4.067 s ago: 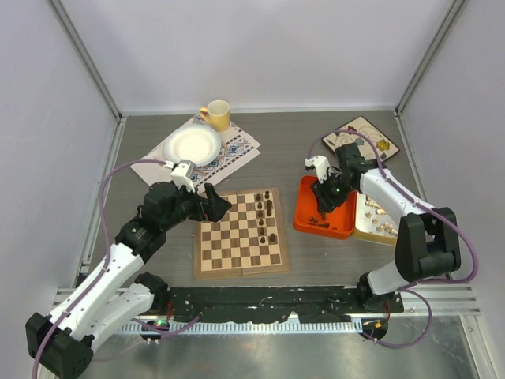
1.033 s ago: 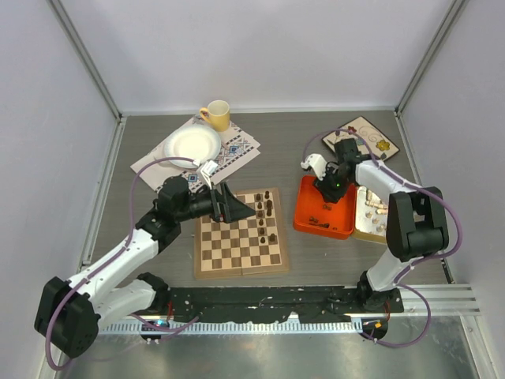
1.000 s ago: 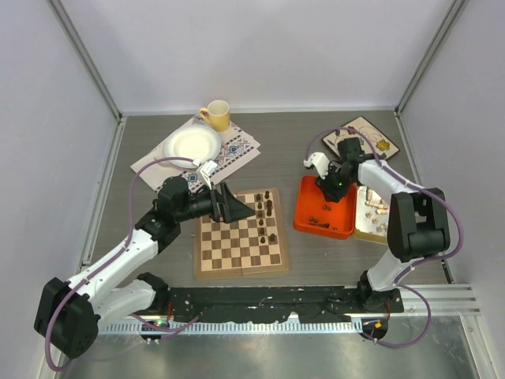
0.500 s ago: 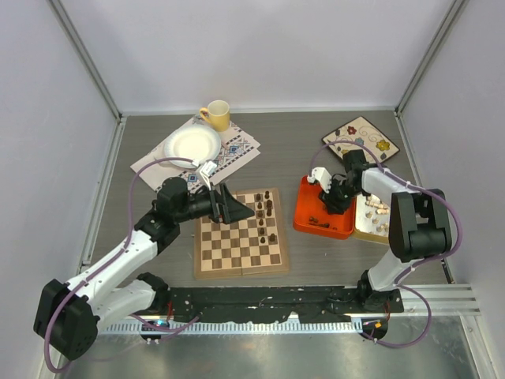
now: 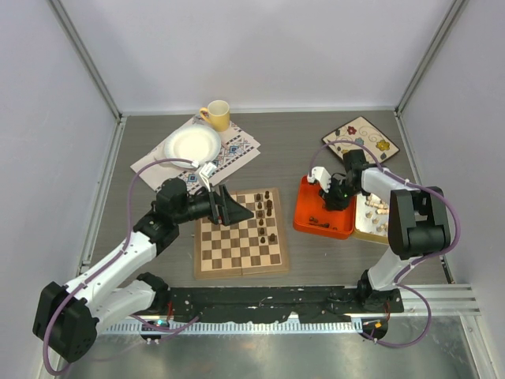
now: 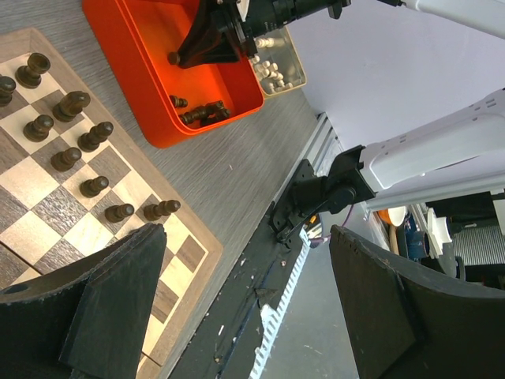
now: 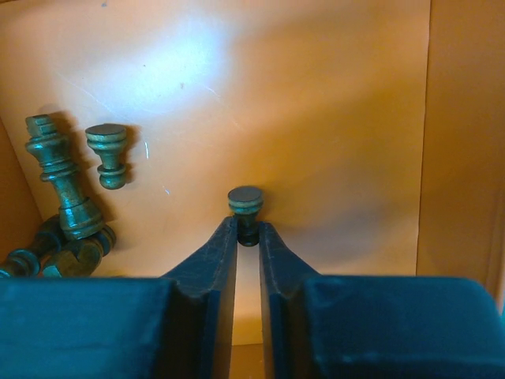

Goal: Set up the chess pieces on the board

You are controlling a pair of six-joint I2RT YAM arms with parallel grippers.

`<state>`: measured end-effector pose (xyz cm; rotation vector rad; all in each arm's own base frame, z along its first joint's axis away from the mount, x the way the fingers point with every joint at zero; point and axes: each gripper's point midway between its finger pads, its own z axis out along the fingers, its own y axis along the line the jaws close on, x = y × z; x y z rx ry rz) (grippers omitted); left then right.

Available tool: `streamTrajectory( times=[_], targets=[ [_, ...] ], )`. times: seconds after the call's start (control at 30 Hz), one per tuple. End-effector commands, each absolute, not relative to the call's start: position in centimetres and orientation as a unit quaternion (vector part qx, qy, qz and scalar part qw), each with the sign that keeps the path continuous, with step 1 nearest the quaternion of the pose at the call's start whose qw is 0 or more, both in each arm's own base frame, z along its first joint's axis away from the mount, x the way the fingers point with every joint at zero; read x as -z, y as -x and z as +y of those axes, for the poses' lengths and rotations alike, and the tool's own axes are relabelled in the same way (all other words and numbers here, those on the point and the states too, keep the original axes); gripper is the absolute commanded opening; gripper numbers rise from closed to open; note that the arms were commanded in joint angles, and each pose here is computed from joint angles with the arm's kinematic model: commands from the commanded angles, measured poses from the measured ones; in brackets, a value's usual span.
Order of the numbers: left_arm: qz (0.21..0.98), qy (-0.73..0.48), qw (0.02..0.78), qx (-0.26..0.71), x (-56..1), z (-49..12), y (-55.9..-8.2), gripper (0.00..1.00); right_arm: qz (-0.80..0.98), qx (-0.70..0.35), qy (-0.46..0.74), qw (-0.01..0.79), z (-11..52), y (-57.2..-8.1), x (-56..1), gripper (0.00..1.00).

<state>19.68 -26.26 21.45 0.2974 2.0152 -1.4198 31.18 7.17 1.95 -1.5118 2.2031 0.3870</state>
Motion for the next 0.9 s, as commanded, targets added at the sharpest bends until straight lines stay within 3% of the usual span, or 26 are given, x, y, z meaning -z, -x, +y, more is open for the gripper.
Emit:
streamTrajectory(
  times=[0.0,0.2,0.47,0.63,0.87],
  targets=[
    [0.762,-0.122,0.334,0.542,-21.9,-26.3,-19.8,0.89,0.772,-0.157,0.567,0.239,8.2,-31.0,-2.4,0.11],
    [0.763,-0.125,0.333,0.54,-21.7,-26.2,-19.6,0.89,0.758,-0.157,0.583,0.247,8.2,-30.7,-3.6,0.01],
    [0.785,-0.15,0.352,0.486,-21.8,-24.9,-19.6,0.89,0.755,-0.127,0.591,0.256,7.9,-31.5,-8.6,0.01],
    [0.826,-0.141,0.426,0.342,-23.2,-20.2,-21.6,0.89,0.739,-0.1,0.629,0.218,9.3,-29.8,-11.3,0.01],
    [0.846,-0.083,0.52,0.088,-25.1,-9.4,-23.2,0.91,0.659,-0.068,0.735,0.141,17.3,-23.6,-13.2,0.01]
  ],
)
